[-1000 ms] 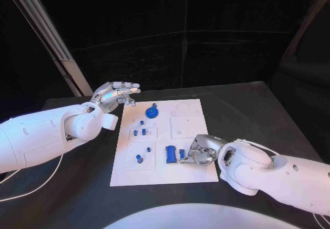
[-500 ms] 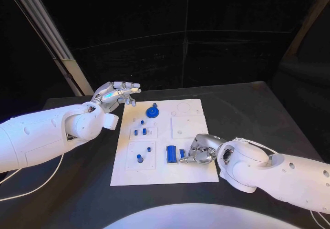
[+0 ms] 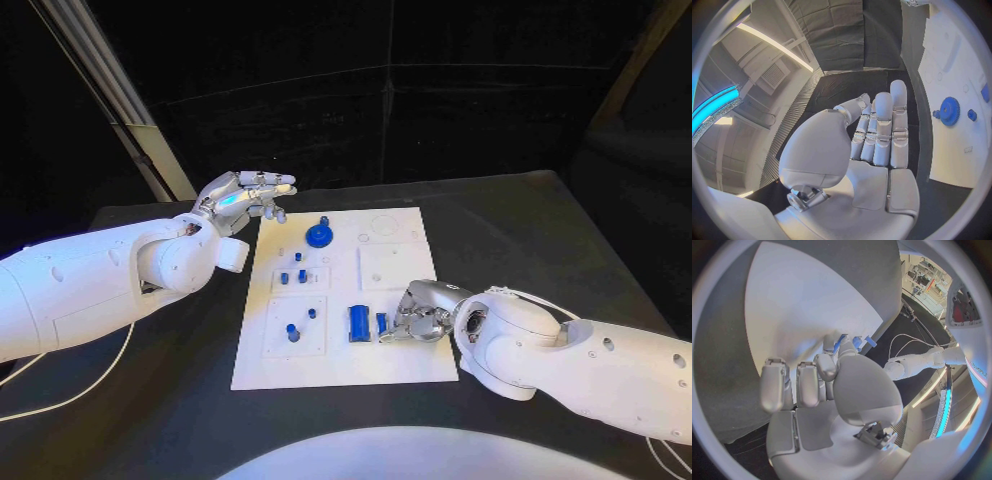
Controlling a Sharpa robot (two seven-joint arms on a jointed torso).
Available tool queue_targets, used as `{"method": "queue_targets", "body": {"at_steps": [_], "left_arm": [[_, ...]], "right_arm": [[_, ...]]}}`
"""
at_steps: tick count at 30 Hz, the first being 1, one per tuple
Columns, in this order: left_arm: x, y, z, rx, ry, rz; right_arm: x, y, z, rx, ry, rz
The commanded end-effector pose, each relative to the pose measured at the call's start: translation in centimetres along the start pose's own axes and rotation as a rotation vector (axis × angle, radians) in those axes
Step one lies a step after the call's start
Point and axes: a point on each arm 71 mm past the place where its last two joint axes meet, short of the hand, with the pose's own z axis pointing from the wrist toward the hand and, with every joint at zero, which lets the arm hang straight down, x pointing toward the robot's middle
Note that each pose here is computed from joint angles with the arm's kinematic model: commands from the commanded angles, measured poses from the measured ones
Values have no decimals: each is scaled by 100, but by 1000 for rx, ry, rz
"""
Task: Assemble the parts on the task board
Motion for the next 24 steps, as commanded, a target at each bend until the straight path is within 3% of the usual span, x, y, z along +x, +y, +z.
{"method": "queue_targets", "body": {"at_steps": [1, 5, 12, 17, 24], "left_arm": [[11, -10, 4, 4, 11, -7], [5, -11, 1, 3, 9, -6], [2, -11, 3, 8, 8, -6], [1, 8, 2, 19, 17, -11], [-20, 82, 19, 28, 2, -49]], "right_arm": [[38, -35, -10, -8, 17, 11], [20, -52, -39, -56, 19, 83], [-122, -222, -53, -149, 33, 336], [-432, -382, 51, -251, -46, 618], [-820, -633, 329, -316, -187, 944]]}}
